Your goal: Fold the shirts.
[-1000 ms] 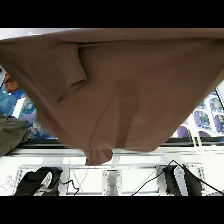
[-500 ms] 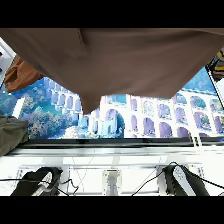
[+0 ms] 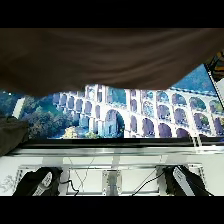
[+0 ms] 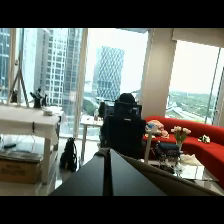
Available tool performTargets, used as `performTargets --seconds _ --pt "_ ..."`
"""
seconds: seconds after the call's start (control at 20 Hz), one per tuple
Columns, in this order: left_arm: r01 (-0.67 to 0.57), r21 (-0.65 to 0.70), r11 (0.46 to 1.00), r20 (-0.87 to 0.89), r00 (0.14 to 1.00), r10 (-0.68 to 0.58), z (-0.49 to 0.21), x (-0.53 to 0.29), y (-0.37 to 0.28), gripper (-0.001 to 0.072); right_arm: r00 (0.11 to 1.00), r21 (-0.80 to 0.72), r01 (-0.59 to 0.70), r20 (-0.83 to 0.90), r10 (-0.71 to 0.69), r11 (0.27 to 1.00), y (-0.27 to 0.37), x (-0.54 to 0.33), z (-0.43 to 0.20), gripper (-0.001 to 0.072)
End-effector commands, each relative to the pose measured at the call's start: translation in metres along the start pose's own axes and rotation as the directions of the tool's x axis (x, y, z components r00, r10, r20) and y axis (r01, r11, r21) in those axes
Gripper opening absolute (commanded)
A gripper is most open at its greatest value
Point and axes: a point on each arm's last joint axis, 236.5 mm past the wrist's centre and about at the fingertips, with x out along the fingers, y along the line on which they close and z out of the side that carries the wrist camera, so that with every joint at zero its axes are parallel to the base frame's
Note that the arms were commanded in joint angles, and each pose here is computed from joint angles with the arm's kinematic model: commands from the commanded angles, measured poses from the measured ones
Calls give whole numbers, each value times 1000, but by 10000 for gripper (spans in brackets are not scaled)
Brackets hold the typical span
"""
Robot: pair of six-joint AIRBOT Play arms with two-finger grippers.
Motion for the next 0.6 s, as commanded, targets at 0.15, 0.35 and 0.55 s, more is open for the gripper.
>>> performTargets --seconds 0.15,0.35,0.55 --pt "2 48 999 -196 980 7 -25 -35 -2 9 996 -46 -72 -52 70 996 45 -34 3 22" --pt "-34 79 996 -485 872 68 -126 -22 18 9 978 62 -70 -193 81 996 22 -8 -47 22" --pt "-66 -12 998 -797 603 31 -305 -17 23 10 889 274 -58 -423 174 960 -8 34 -161 23"
